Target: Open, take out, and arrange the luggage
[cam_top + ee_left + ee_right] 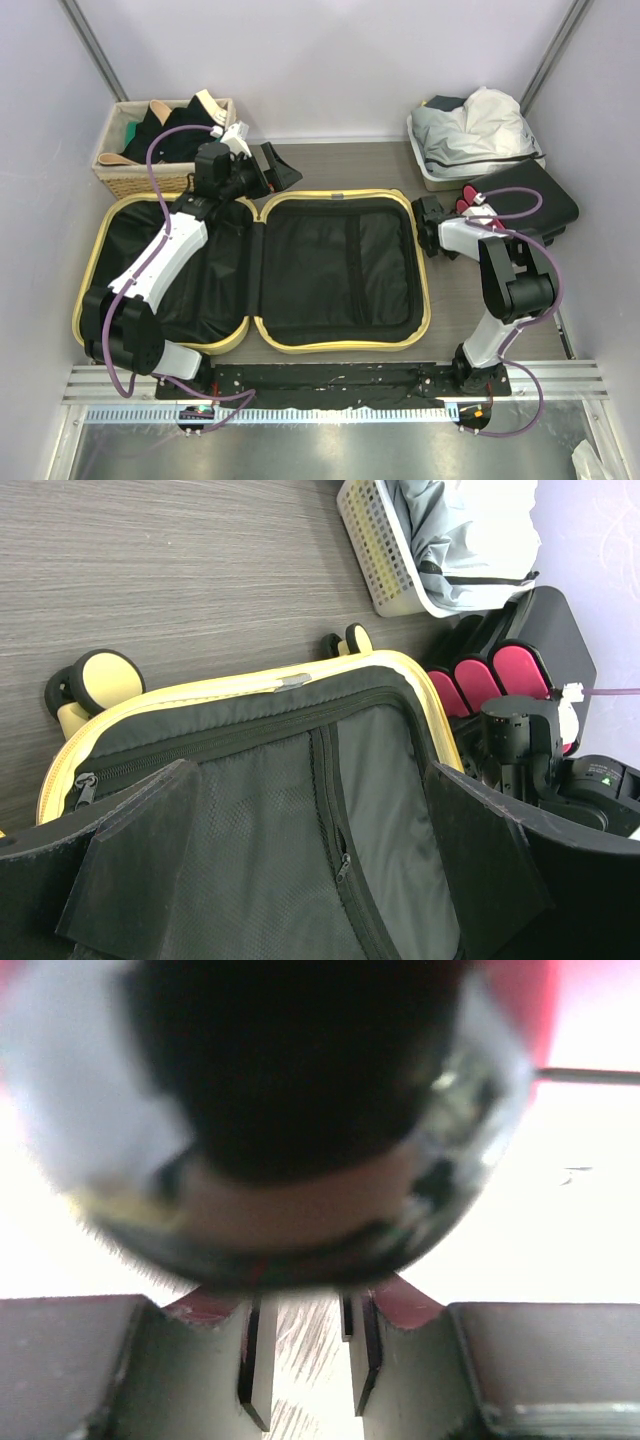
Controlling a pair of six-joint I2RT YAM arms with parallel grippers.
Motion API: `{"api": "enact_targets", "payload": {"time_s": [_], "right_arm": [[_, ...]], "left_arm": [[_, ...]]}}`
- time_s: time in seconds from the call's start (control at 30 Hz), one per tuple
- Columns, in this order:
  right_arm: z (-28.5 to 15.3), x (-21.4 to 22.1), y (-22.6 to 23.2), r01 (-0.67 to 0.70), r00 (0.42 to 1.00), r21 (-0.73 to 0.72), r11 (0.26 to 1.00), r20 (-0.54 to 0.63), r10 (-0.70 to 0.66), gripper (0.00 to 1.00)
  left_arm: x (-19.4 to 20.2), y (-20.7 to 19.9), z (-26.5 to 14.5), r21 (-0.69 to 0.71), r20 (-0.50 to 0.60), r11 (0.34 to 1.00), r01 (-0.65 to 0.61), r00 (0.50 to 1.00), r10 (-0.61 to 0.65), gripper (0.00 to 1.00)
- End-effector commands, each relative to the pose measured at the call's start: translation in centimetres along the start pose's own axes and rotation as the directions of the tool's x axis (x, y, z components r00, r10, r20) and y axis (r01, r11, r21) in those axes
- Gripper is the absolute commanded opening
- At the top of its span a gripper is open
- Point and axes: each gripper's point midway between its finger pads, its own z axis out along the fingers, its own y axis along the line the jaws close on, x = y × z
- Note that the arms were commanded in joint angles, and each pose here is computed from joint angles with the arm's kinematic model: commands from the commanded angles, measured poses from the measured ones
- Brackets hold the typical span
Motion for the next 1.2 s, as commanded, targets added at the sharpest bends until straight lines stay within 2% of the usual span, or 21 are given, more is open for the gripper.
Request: {"api": "enact_targets", "payload": {"time_s": [0.0,0.03,0.13,0.37,0.43,0.47,0.5,0.53,0.7,0.8,0.9,1.17], "right_arm": [[-2.0,-2.9,2.2,-0.01,0.989,-0.038,0.999,0.146,0.016,0.02],[-2.6,-3.6,2.2,-0.004,0.979,-0.034,0.999,0.205,0.011,0.01],[-4.7,-3.6,2.8,0.011,0.967,-0.071,0.997,0.255,0.007,0.01],[-5.8,-2.2,3.0,0.032,0.971,-0.093,0.995,0.24,-0.009,0.01],[-5.6,-2.4,2.5,0.047,0.966,-0.071,0.996,0.257,-0.027,0.08],[-5.7,-3.0,2.4,0.032,0.96,-0.062,0.998,0.279,-0.014,0.15],[-5.6,-3.2,2.2,0.041,0.956,-0.049,0.998,0.292,-0.025,0.27],[-5.2,-3.5,1.7,0.055,0.954,-0.022,0.998,0.295,-0.046,0.32],[-3.1,-2.6,1.3,0.055,0.982,0.02,0.998,0.178,-0.058,0.47],[-1.5,-2.3,0.6,0.049,0.99,0.061,0.997,0.126,-0.056,0.52],[-0.2,-1.6,0.6,0.051,0.997,0.091,0.995,0.056,-0.056,0.53],[0.8,-1.5,1.0,0.011,0.998,0.145,0.989,0.052,-0.018,0.54]], "left_arm": [[-1.8,-1.9,-0.7,0.052,0.055,0.998,-0.04,0.998,0.037,1.0],[-1.8,-1.9,-0.6,0.053,0.056,0.998,-0.039,0.998,0.036,1.0],[-1.7,-2.0,-0.6,0.059,0.054,0.998,-0.035,0.998,0.032,1.0],[-1.8,-2.1,-0.7,0.063,0.056,0.997,-0.033,0.998,0.029,1.0],[-1.8,-2.1,-0.7,0.064,0.055,0.997,-0.033,0.998,0.029,1.0],[-1.8,-2.1,-0.7,0.064,0.055,0.997,-0.033,0.998,0.029,1.0],[-1.8,-2.2,-0.8,0.065,0.056,0.997,-0.033,0.998,0.03,1.0],[-1.8,-2.1,-0.7,0.064,0.055,0.997,-0.033,0.998,0.029,1.0],[-1.9,-2.3,-0.8,0.069,0.06,0.997,-0.033,0.998,0.029,1.0],[-2.0,-2.4,-1.0,0.07,0.065,0.997,-0.035,0.997,0.03,1.0],[-1.9,-2.5,-1.0,0.074,0.064,0.997,-0.032,0.998,0.028,1.0],[-2.1,-2.8,-1.2,0.086,0.071,0.996,-0.037,0.997,0.031,1.0]]}}
